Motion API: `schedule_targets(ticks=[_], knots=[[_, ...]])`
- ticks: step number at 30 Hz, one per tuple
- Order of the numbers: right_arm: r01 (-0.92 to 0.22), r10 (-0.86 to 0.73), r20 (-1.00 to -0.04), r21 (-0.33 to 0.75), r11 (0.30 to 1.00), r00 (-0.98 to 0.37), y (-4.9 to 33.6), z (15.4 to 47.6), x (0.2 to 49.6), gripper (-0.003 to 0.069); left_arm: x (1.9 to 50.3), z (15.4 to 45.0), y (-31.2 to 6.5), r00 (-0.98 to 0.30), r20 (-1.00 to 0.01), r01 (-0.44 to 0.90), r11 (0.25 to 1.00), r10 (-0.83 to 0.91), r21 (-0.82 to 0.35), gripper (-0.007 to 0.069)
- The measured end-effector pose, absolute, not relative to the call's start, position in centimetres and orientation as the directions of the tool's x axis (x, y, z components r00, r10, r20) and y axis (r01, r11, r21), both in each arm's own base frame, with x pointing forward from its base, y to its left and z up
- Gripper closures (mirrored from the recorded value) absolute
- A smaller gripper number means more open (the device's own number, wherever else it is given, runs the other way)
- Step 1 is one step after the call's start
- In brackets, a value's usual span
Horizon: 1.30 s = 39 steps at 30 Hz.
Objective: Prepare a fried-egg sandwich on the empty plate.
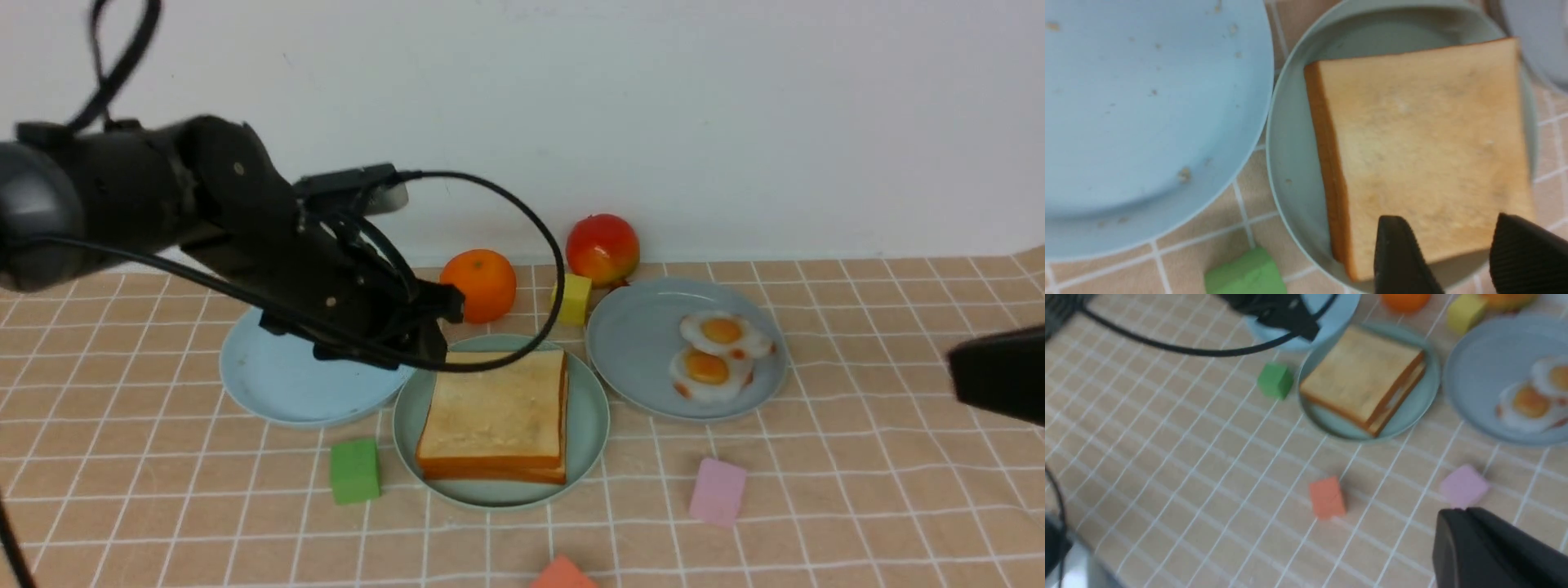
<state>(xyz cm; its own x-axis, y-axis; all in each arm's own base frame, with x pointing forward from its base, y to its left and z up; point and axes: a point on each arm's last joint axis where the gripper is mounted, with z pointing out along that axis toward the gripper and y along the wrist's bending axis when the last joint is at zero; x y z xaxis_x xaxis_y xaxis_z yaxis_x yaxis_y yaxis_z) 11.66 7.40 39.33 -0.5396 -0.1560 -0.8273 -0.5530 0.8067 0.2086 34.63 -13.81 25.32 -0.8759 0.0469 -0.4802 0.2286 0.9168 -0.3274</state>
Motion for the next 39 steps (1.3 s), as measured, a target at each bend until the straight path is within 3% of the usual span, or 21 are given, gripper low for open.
schedule_targets(ticks=[7,12,17,18,23,33,39], knots=[[-0.57,-0.123,-0.923,0.116,0.814,-0.364,4.4,35.3,4.7,0.0615,30.4,31.6,-12.9,-0.841,-0.532,0.314,0.886,0.093,-0.341,0.0331],[-0.571,-0.089,-0.956,0.092,0.816,-0.281,3.1,30.3,1.4,0.0606,24.1,36.2,-11.3,-0.819,-0.557,0.385,0.853,0.14,-0.351,0.0456],[-0.565,-0.059,-0.971,0.084,0.821,-0.23,2.7,27.6,0.6,0.0602,19.2,36.2,-10.3,-0.853,-0.501,0.387,0.821,0.146,-0.419,0.0561],[-0.561,-0.056,-0.972,0.085,0.823,-0.23,2.7,27.1,0.7,0.0601,17.3,35.5,-10.2,-0.877,-0.459,0.377,0.796,0.143,-0.473,0.0616],[-0.554,-0.048,-0.973,0.087,0.828,-0.225,2.7,26.8,1.0,0.0594,12.5,34.4,-9.8,-0.902,-0.422,0.359,0.708,0.095,-0.608,0.0638],[-0.551,-0.043,-0.975,0.087,0.83,-0.219,2.7,26.8,1.1,0.058,7.4,36.3,-7.7,-0.747,-0.663,0.471,0.674,-0.038,-0.569,0.0638],[-0.551,-0.043,-0.975,0.087,0.83,-0.22,2.7,26.7,1.1,0.0571,6.4,36.6,-7.4,-0.721,-0.692,0.494,0.667,-0.044,-0.557,0.0638]])
